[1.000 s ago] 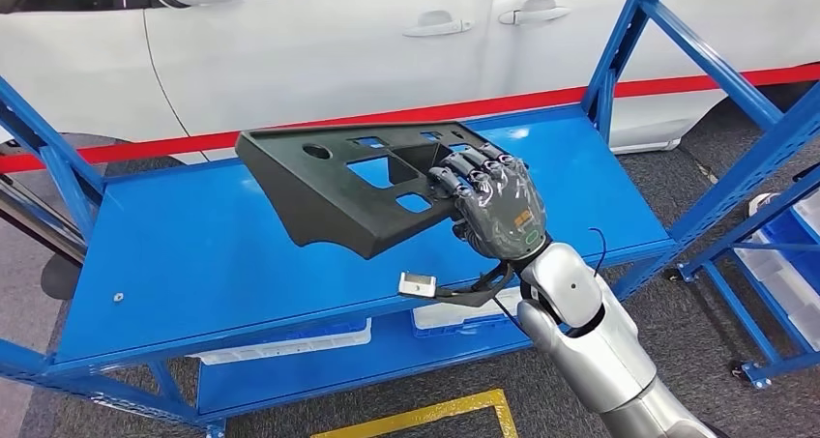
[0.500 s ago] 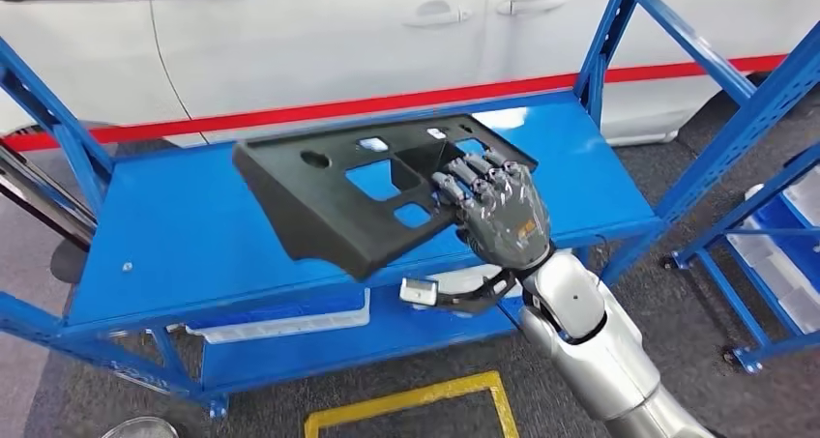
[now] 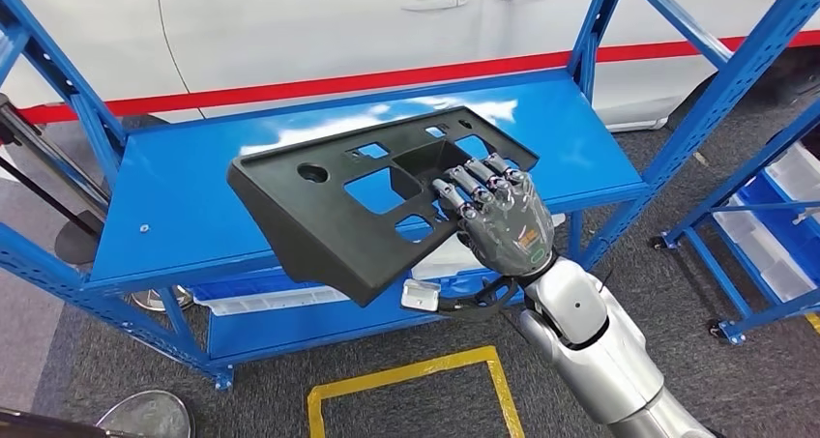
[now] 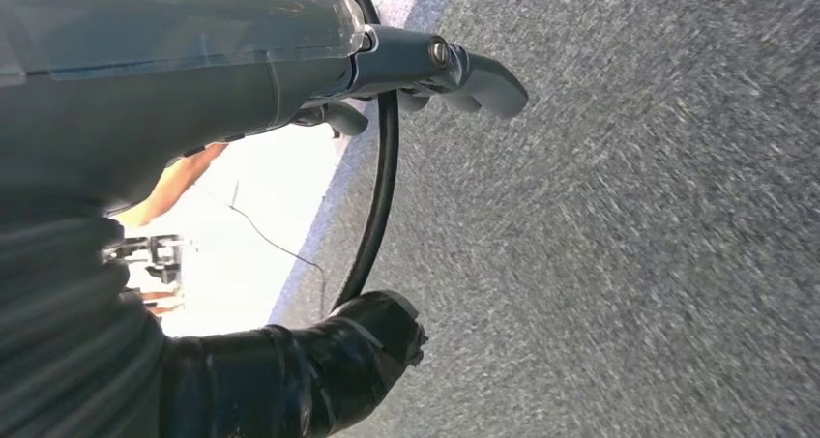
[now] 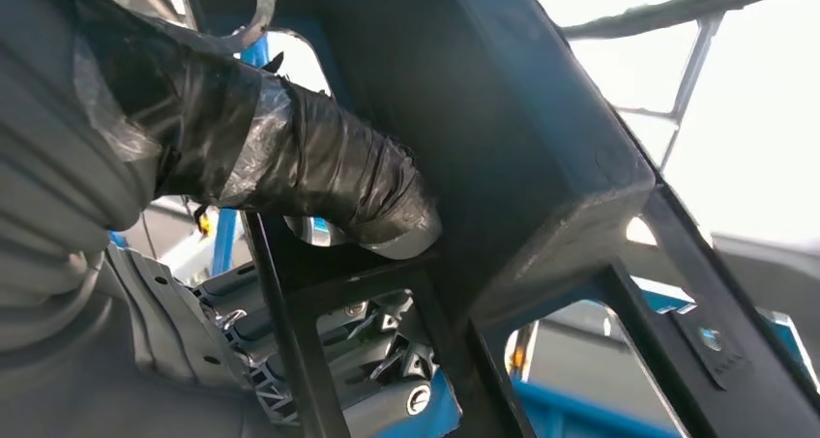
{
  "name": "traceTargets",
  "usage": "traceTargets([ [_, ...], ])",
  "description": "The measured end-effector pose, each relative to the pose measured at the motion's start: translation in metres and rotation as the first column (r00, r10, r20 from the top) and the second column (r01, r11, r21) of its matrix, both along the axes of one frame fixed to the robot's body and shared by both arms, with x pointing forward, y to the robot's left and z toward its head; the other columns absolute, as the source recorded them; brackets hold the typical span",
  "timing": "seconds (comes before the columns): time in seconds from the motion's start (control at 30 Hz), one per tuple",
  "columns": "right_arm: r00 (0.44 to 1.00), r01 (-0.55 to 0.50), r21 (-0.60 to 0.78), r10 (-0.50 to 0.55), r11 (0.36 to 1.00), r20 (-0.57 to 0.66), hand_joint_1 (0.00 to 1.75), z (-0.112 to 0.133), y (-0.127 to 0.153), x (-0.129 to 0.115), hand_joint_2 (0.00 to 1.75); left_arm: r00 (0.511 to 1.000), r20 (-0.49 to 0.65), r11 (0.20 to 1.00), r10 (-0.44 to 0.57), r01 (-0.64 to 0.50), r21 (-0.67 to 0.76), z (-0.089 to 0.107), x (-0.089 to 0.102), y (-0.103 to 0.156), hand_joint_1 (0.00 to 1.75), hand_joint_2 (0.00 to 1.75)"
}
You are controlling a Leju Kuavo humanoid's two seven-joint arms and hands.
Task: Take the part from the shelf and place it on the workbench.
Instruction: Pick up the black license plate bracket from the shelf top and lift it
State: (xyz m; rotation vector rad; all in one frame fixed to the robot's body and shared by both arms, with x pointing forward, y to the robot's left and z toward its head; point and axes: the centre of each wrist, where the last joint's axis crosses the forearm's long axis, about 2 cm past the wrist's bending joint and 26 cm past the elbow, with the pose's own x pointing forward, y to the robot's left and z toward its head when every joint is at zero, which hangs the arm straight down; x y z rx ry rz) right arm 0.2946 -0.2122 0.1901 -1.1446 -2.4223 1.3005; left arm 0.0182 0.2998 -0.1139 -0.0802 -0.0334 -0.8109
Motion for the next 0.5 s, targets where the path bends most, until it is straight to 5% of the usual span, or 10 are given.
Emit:
traceTargets([
  [0.5,1.000,-0.013,0.026,0.013,1.000,0.002,1.75,-0.0021,0.0025,-0.0060,1.75,1.000,0.009,1.000,-0.004,0.004,0.002,0.0003,0.0045,0.0010,0.00,1.75],
])
